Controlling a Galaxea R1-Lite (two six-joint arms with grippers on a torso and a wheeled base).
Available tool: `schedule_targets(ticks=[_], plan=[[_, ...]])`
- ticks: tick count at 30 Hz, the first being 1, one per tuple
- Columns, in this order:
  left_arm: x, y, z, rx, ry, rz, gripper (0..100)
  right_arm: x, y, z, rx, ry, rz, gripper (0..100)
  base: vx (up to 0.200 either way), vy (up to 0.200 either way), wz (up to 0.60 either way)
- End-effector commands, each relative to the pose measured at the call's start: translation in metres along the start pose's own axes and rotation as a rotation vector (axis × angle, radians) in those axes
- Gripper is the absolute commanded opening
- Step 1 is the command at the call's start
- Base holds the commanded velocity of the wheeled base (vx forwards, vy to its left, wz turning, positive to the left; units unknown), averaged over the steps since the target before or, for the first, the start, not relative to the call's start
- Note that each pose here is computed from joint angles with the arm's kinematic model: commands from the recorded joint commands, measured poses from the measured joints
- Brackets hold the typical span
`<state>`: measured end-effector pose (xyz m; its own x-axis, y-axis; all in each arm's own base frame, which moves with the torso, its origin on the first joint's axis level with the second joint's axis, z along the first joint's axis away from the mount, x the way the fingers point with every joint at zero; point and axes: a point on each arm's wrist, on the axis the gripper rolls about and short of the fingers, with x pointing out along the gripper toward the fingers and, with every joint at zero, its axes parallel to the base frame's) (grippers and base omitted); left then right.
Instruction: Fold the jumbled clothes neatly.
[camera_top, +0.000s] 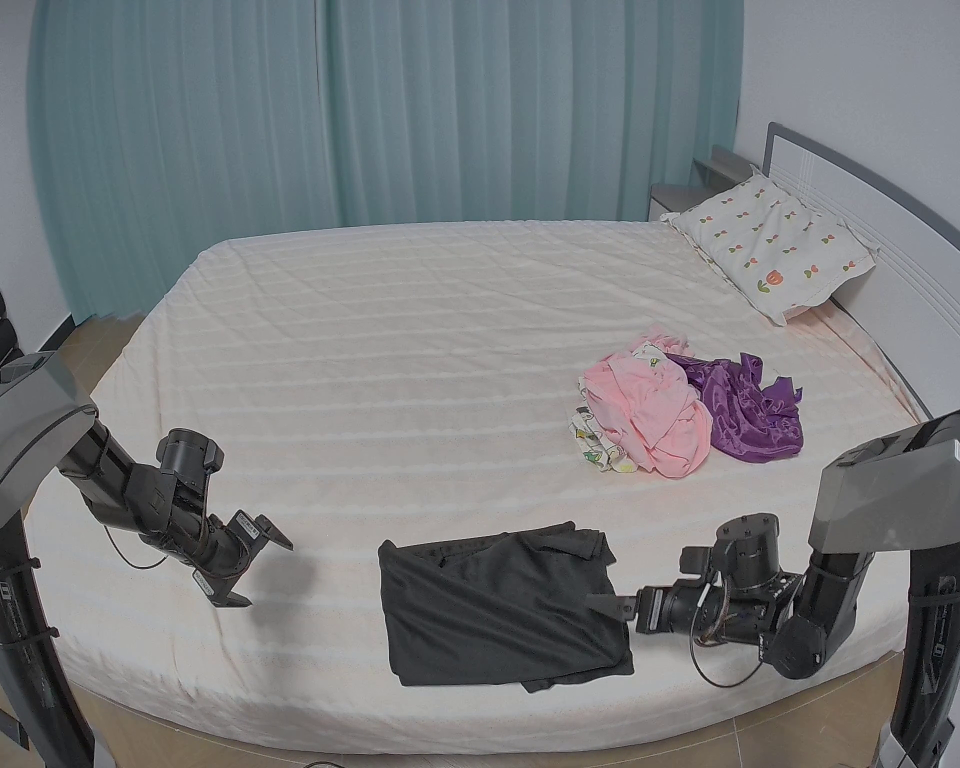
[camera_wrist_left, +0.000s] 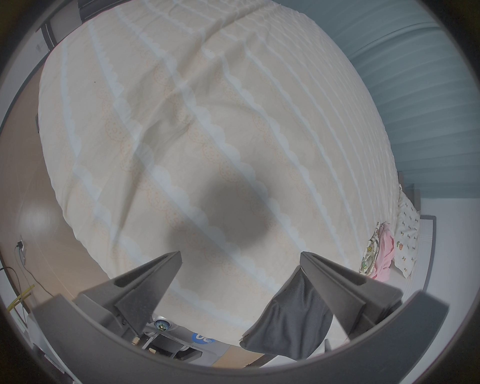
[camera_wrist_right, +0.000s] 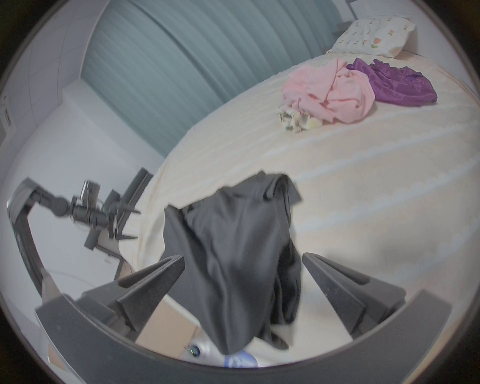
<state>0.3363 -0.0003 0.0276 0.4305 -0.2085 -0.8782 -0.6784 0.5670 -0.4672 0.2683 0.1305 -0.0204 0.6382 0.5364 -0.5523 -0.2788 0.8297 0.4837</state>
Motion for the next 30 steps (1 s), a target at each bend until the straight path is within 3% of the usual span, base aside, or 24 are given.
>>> schedule_targets(ticks=[1, 5, 15, 20, 21, 30], plan=[[0.001, 0.0, 0.0, -0.001, 0.0, 0.0, 100, 0.039, -0.01, 0.031, 0.119, -0.081, 0.002, 100, 0.0, 0.0, 0.0], [0.001, 0.0, 0.0, -0.002, 0.0, 0.0, 100, 0.066, -0.021, 0.039, 0.161, -0.055, -0.029, 100, 0.0, 0.0, 0.0], [0.001, 0.001, 0.0, -0.001, 0.001, 0.004, 100, 0.088, -0.023, 0.053, 0.214, 0.019, 0.003, 100, 0.0, 0.0, 0.0], [0.0, 0.0, 0.0, -0.003, 0.0, 0.002, 100, 0.097, -0.024, 0.065, 0.212, -0.009, 0.008, 100, 0.0, 0.0, 0.0], [0.001, 0.001, 0.0, -0.003, 0.001, 0.004, 100, 0.098, -0.023, 0.067, 0.21, -0.017, 0.008, 0, 0.0, 0.0, 0.0], [0.0, 0.0, 0.0, -0.003, 0.0, 0.002, 100, 0.099, -0.028, 0.075, 0.278, -0.055, 0.009, 0, 0.0, 0.0, 0.0]])
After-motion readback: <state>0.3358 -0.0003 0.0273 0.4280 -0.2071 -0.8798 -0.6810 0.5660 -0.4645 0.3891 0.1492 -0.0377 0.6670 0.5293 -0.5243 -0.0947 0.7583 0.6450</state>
